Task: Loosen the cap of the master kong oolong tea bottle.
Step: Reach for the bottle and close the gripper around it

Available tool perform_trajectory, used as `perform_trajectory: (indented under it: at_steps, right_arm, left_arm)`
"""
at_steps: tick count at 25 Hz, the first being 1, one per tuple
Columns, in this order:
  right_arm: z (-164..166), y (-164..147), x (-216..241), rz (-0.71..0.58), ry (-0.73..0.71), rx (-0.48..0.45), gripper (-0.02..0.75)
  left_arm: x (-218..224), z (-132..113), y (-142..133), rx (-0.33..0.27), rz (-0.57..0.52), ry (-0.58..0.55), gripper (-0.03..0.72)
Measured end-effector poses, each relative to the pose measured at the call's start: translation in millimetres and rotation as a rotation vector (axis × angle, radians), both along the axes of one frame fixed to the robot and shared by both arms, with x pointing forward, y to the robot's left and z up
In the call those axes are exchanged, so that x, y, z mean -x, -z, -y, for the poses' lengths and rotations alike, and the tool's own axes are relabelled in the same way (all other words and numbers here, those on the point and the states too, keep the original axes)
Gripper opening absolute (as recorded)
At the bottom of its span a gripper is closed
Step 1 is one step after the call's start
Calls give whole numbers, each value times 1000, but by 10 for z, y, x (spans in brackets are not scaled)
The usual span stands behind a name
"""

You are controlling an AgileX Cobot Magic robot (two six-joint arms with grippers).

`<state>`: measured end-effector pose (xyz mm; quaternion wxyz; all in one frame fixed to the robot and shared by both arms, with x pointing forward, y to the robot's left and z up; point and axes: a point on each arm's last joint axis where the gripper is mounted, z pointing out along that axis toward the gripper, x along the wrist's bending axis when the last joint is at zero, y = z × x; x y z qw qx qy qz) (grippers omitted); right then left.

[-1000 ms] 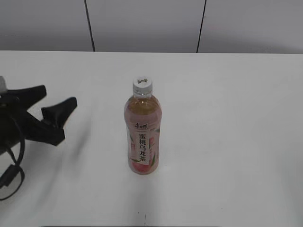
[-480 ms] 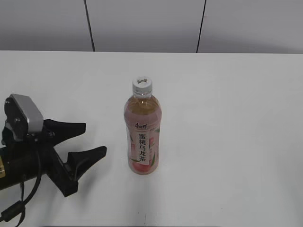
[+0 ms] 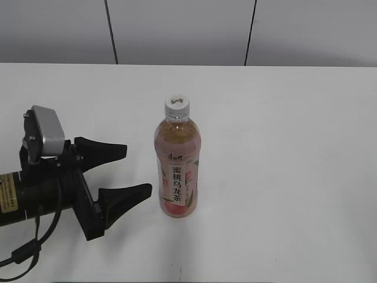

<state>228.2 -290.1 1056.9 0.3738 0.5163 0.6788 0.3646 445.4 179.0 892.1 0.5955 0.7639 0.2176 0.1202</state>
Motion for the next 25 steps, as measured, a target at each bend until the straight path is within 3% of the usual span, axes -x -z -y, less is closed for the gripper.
perform_trajectory:
  at_steps: [9,25]
  right_arm:
    - [0,0,0,0,0,0,577]
    - [0,0,0,0,0,0,577]
  left_arm:
    - [-33,226,-79,43,-7,111,612]
    - [-321,402,-254,117,43,90,592]
